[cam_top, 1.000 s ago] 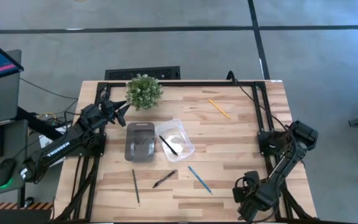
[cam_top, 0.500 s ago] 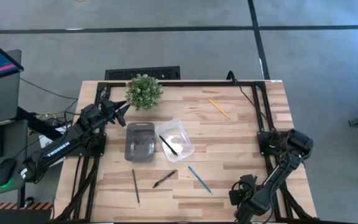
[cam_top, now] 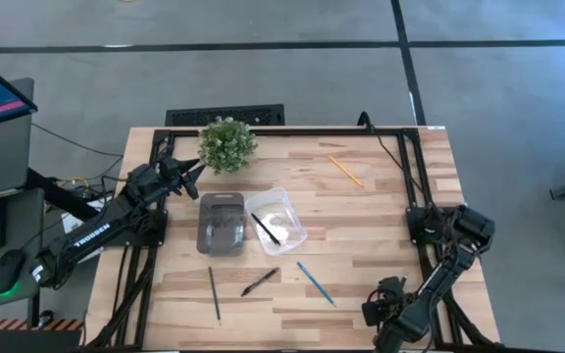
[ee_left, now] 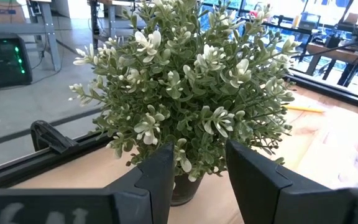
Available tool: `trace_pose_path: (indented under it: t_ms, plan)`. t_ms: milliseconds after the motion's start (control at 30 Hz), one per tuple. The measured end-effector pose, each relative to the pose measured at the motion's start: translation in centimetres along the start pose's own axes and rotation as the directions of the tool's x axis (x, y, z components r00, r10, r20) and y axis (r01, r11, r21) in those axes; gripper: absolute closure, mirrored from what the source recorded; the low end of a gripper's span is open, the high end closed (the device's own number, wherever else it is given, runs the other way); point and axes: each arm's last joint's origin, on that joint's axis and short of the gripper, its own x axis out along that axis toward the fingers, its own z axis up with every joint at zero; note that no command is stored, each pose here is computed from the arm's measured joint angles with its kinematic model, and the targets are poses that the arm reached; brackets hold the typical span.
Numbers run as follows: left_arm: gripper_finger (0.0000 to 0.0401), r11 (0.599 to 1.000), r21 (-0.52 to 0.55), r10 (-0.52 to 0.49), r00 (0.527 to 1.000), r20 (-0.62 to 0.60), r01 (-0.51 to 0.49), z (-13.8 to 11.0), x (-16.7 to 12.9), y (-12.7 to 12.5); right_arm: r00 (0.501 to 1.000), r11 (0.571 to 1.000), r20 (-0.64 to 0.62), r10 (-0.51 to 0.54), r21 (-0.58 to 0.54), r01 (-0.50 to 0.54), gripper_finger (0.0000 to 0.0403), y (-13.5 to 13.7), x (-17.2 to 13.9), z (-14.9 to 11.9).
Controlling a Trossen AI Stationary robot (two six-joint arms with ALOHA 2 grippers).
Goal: Sort pens & pencils
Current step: Put the right black pen into the transparent bin
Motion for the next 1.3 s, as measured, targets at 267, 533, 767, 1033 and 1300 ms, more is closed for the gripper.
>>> trace_pose_path:
  t_ms: [267,533,767,1033,1300]
  plan:
    - [0.0266,1.0,-0.013,0.0,1.0,0.0,0.0,-0.01,0.0,0.0,1.0,0.998,-0.015,-0.005,0.059,0.006,0.0189,-0.01,0.07,-0.16]
    - [0.0266,1.0,-0.028,0.0,1.0,0.0,0.0,0.0,0.0,0.0,1.0,0.989,-0.023,0.005,0.151,-0.002,0.0189,0.16,0.06,-0.18]
    - [0.0266,1.0,-0.03,0.0,1.0,0.0,0.0,0.0,0.0,0.0,0.999,0.967,-0.038,-0.004,0.253,0.014,0.0188,0.22,0.05,-0.18]
    - [0.0266,1.0,-0.03,0.0,1.0,0.0,0.0,0.0,0.0,0.0,0.999,0.964,-0.019,-0.032,0.263,0.035,0.0188,0.64,0.15,0.6]
    - [0.0266,1.0,-0.025,0.0,1.0,0.0,0.0,-0.01,0.0,0.0,0.999,0.981,0.01,-0.037,0.19,0.034,0.0188,0.5,0.17,0.78]
